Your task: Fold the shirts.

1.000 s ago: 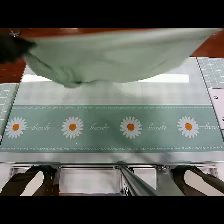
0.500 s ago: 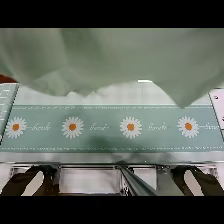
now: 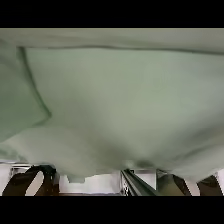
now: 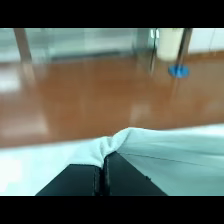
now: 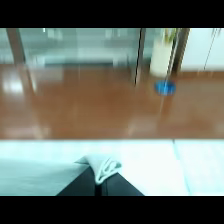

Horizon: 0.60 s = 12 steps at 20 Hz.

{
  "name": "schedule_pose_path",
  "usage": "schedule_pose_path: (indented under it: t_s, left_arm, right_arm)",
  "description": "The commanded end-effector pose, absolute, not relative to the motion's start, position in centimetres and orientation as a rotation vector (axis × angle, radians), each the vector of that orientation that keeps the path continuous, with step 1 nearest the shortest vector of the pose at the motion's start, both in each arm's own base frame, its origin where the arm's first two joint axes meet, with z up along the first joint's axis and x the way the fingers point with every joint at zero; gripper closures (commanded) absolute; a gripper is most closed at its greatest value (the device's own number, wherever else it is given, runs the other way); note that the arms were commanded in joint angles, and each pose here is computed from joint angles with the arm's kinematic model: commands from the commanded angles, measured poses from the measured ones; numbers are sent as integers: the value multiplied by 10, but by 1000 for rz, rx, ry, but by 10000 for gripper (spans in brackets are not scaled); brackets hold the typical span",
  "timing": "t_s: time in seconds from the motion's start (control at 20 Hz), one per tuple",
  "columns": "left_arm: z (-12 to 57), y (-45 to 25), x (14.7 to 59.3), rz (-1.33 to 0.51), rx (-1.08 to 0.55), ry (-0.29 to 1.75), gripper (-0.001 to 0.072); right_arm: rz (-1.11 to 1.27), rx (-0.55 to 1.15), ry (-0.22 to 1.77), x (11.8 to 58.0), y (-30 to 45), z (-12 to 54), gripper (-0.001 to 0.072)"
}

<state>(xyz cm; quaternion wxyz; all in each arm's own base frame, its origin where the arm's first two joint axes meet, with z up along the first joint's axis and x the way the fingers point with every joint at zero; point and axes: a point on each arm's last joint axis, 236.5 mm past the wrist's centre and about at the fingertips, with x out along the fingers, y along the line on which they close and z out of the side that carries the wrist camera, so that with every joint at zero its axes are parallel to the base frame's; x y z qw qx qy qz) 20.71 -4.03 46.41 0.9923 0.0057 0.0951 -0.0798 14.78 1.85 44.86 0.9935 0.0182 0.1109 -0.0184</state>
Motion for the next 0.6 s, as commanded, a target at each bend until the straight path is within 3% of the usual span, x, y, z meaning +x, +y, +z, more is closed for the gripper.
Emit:
schedule_pose_path:
  t_s: [0.0,0.2,0.55]
  left_arm:
    - [397,-38,249,-178,-44,386,686]
    - [320,-68,326,-328,-186,500,686]
    - [158,-80,468,-270,-326,706,686]
  right_arm:
    - [-11,83,399,169,17,396,693]
    - [56,183,550,236,13,316,693]
    - [133,355,751,386,-10,176,693]
